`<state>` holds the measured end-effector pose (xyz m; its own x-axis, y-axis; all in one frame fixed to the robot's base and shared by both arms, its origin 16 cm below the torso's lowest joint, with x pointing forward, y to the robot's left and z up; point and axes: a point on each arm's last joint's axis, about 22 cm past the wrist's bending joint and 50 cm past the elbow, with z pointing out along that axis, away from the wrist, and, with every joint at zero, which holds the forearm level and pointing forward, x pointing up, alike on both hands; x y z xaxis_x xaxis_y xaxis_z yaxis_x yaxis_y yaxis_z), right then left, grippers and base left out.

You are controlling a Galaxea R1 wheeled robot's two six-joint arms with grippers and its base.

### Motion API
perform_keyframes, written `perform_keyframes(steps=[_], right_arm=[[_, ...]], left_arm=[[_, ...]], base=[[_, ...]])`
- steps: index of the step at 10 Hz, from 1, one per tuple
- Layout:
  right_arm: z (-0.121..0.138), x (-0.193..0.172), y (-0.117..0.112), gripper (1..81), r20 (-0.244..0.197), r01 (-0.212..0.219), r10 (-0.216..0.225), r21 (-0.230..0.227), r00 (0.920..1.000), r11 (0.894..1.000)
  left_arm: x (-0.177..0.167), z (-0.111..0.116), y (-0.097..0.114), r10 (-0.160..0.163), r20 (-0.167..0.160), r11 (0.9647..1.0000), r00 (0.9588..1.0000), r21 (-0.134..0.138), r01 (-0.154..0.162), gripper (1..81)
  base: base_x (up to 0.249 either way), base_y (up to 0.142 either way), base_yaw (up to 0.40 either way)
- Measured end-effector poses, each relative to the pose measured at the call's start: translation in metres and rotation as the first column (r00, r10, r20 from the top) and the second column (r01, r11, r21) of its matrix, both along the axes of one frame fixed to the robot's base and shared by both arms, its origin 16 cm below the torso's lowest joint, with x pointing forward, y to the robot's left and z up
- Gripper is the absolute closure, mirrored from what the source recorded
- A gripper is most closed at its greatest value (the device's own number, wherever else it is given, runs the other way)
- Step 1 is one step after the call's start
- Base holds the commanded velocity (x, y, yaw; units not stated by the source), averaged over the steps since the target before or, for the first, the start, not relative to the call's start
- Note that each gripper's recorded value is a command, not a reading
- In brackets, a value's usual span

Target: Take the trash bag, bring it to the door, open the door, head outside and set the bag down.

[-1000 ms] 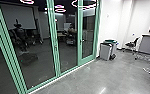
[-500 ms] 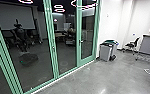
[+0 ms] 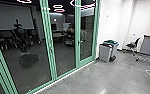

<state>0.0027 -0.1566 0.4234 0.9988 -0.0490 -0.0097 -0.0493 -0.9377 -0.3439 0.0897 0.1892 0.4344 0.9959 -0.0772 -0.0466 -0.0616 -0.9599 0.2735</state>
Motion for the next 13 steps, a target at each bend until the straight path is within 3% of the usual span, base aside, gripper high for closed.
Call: perform_keyframes(steps=[13], right_arm=[[0.0,0.0002,0.0,1.0,0.0,0.001,-0.001,0.0,1.0,1.0]], left_arm=[[0.0001,0.0,-0.0003,0.0,0.0,1.0,1.0,0.0,0.0,81.1]], base=[[0.161,0.0,0.0]])
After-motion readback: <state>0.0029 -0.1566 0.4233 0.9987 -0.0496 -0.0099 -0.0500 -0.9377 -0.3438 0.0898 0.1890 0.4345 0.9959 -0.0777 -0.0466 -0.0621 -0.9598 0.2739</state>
